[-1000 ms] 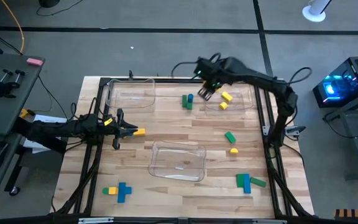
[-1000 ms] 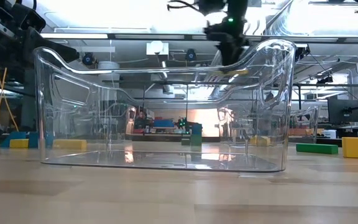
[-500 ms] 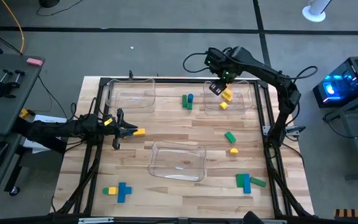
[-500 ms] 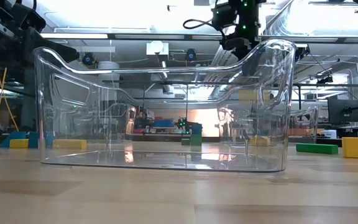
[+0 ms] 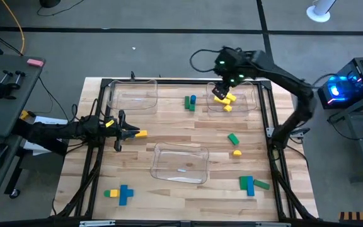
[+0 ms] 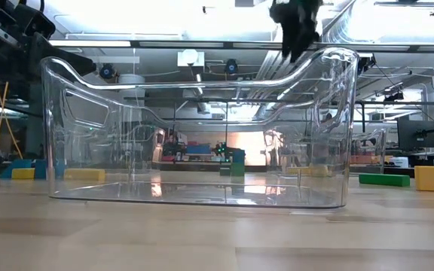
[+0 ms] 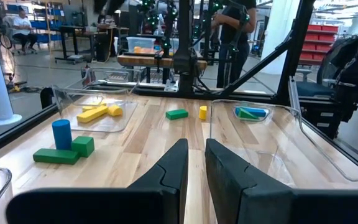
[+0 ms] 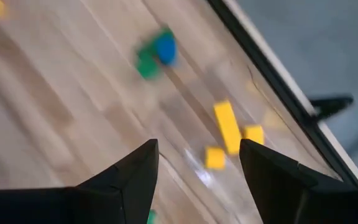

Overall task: Sort blocks
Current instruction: Put the yellow block into the right transparent bin

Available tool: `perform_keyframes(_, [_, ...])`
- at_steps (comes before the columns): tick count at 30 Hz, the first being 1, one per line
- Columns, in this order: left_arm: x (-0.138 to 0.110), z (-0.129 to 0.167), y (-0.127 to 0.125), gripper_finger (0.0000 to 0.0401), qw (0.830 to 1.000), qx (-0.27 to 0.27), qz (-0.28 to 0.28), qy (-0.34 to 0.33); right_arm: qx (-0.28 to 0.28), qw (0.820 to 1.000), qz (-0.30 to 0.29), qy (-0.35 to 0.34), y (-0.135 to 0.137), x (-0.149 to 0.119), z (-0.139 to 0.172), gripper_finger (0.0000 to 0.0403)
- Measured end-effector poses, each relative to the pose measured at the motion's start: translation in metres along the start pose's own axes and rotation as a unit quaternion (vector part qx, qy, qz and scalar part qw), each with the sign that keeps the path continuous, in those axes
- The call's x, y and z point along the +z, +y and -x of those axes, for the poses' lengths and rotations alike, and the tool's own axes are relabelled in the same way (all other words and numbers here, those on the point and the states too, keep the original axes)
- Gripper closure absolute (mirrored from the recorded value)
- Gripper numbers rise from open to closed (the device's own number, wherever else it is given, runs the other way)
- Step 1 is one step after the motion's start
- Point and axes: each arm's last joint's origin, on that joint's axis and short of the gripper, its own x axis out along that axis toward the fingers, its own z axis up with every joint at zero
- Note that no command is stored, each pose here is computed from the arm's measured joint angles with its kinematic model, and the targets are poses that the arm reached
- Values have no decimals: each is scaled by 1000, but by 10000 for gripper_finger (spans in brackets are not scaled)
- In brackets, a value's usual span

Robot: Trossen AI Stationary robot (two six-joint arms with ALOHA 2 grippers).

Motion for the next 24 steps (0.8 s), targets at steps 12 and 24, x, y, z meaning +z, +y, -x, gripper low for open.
perform_keyframes(12, [5, 0, 0, 357, 1000, 6, 6, -26, 29, 971, -155, -177, 32, -97, 130, 179])
perform_keyframes(24, [105, -8, 2, 357, 962, 70, 184, -191, -45, 952, -185, -239, 50, -116, 137, 179])
